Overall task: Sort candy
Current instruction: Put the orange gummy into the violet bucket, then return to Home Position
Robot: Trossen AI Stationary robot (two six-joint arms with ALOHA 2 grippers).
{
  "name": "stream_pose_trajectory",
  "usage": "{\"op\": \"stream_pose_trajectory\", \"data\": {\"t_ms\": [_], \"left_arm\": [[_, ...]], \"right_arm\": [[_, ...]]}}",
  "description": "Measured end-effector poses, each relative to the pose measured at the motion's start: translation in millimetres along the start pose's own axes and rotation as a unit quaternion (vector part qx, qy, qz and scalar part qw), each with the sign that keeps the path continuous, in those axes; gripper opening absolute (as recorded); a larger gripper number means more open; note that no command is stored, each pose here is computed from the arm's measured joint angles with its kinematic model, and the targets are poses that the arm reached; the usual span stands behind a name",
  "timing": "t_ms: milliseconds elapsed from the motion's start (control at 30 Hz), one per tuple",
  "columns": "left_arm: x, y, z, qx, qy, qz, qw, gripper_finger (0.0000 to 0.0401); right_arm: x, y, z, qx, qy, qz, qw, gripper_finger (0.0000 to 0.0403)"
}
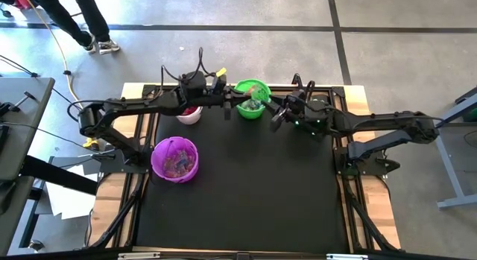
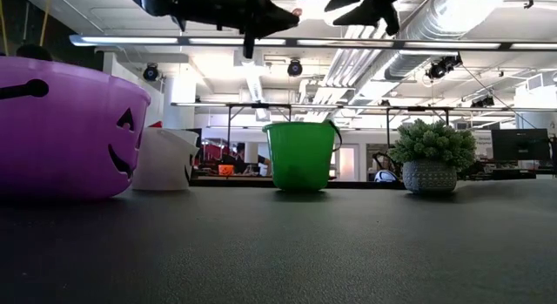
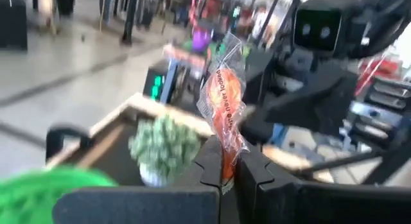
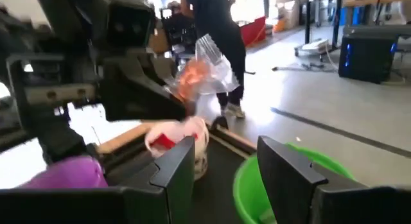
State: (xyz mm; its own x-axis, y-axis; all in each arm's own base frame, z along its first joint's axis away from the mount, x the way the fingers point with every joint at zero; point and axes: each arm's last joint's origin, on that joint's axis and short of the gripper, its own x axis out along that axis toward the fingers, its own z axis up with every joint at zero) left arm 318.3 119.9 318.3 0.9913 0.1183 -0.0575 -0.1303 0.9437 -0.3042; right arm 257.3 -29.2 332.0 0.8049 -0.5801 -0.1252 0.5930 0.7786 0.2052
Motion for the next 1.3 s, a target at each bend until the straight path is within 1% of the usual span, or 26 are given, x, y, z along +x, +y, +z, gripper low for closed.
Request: {"op": "stream_pose_trajectory", "data": {"t_ms": [67,167,267,333,433,533,667,733,800,833,900,933,1000,1100,1300], "left_arm": [[-7.7,1.1,-1.6,-0.014,0.039,0.008,0.999,0.0001],[-28.1,1.0,-4.4,-0.057,0.118,0.030,0.991,0.0001],[-53.1,-0.1,-7.4,-0.095,0.192,0.064,0.975,0.0001],[-70.1,-4.5,-7.1,-0.117,0.225,0.079,0.964,0.0001],[-101.1,-18.2,-5.8,-0.161,0.274,0.088,0.944,0.0001],[-130.9,-40.2,-6.4,-0.226,0.319,0.075,0.917,0.0001],[-161.9,-70.1,-11.8,-0.311,0.370,0.075,0.872,0.0000],[-171.7,-82.3,-18.7,-0.333,0.400,0.094,0.848,0.0000],[-179.4,-91.0,-26.5,-0.335,0.432,0.121,0.828,0.0000],[-182.8,-94.0,-29.7,-0.330,0.445,0.136,0.821,0.0000],[-187.7,-98.0,-35.1,-0.306,0.462,0.163,0.816,0.0002],[-189.0,-99.0,-37.2,-0.291,0.465,0.177,0.817,0.0004],[-188.6,-100.8,-39.9,-0.263,0.469,0.188,0.822,0.0013],[-186.0,-102.4,-42.2,-0.238,0.478,0.182,0.826,0.0035],[-182.0,-105.4,-45.7,-0.211,0.501,0.156,0.825,0.0084]], "right_arm": [[-3.1,-2.8,-2.4,-0.012,0.019,-0.006,1.000,0.0164],[-5.5,-5.2,-5.0,0.003,0.038,-0.012,0.999,0.0164],[-5.3,-7.7,-6.9,0.019,0.049,-0.020,0.998,0.0164],[-4.5,-9.2,-8.6,0.030,0.060,-0.018,0.998,0.0164],[-3.7,-11.3,-11.1,0.052,0.079,-0.009,0.995,0.0164],[-4.1,-11.8,-14.4,0.074,0.101,-0.001,0.992,0.0163],[-5.5,-13.3,-20.1,0.091,0.134,-0.003,0.987,0.0163],[-6.6,-14.3,-23.9,0.091,0.156,-0.002,0.984,0.0163],[-7.7,-15.3,-27.4,0.093,0.177,-0.002,0.980,0.0163],[-8.2,-15.7,-28.9,0.098,0.187,-0.002,0.978,0.0163],[-9.4,-16.5,-31.7,0.104,0.205,-0.003,0.973,0.0163],[-9.8,-16.4,-32.5,0.104,0.211,0.000,0.972,0.0163],[-10.3,-16.5,-33.6,0.104,0.220,0.004,0.970,0.0163],[-10.4,-16.1,-33.8,0.106,0.224,0.011,0.969,0.0163],[-11.4,-14.6,-35.4,0.119,0.249,0.038,0.960,0.0162]]}}
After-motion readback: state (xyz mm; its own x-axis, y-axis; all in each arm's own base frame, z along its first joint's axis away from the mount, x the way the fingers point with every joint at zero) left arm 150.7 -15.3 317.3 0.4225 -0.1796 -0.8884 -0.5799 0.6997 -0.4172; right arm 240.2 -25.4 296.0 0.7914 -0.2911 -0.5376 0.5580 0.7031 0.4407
